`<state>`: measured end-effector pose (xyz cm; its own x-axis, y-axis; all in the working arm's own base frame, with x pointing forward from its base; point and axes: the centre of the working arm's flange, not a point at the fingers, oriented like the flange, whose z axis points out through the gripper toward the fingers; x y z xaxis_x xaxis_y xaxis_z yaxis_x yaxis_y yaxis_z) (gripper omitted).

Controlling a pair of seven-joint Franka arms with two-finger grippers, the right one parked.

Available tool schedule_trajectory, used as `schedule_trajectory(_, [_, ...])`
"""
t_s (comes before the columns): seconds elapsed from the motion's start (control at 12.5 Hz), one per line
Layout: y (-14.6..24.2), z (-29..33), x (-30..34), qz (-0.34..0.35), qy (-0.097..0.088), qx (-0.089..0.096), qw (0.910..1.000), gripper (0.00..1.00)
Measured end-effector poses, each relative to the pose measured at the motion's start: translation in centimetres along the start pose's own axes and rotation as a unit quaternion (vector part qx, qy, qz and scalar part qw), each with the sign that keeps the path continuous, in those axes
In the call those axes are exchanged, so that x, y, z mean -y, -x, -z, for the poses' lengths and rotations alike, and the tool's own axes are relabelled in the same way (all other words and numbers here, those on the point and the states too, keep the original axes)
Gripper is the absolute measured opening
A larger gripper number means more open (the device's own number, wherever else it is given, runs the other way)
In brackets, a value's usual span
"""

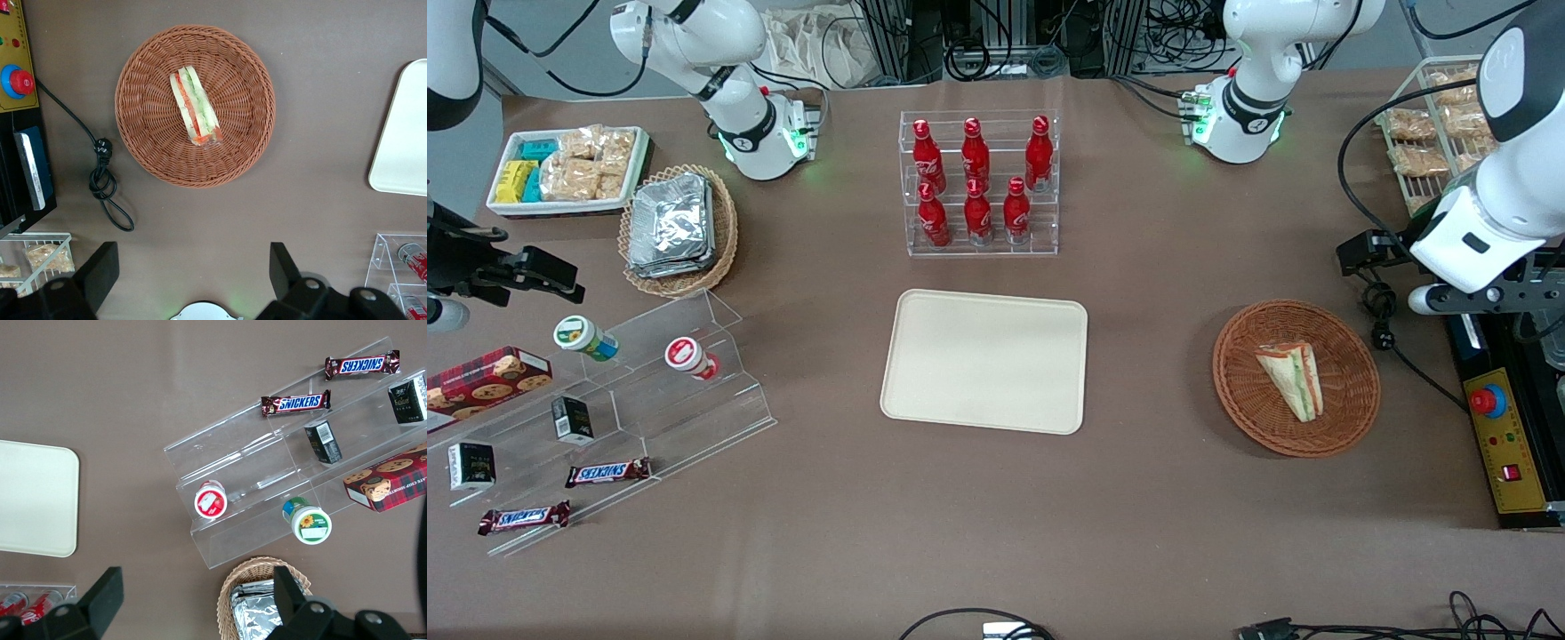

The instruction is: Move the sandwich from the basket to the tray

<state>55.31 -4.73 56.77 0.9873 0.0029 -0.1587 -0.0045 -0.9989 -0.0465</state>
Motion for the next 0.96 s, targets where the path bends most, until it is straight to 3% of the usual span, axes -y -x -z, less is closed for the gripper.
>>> schedule_trajectory(0.72, [-0.4, -1.7, 1.7, 0.015, 0.001, 0.01, 0.9998, 1.0])
schedule_trajectory(0.96, [-1.4, -4.7, 3.0, 0.028, 0.004, 0.002, 0.9996, 1.0])
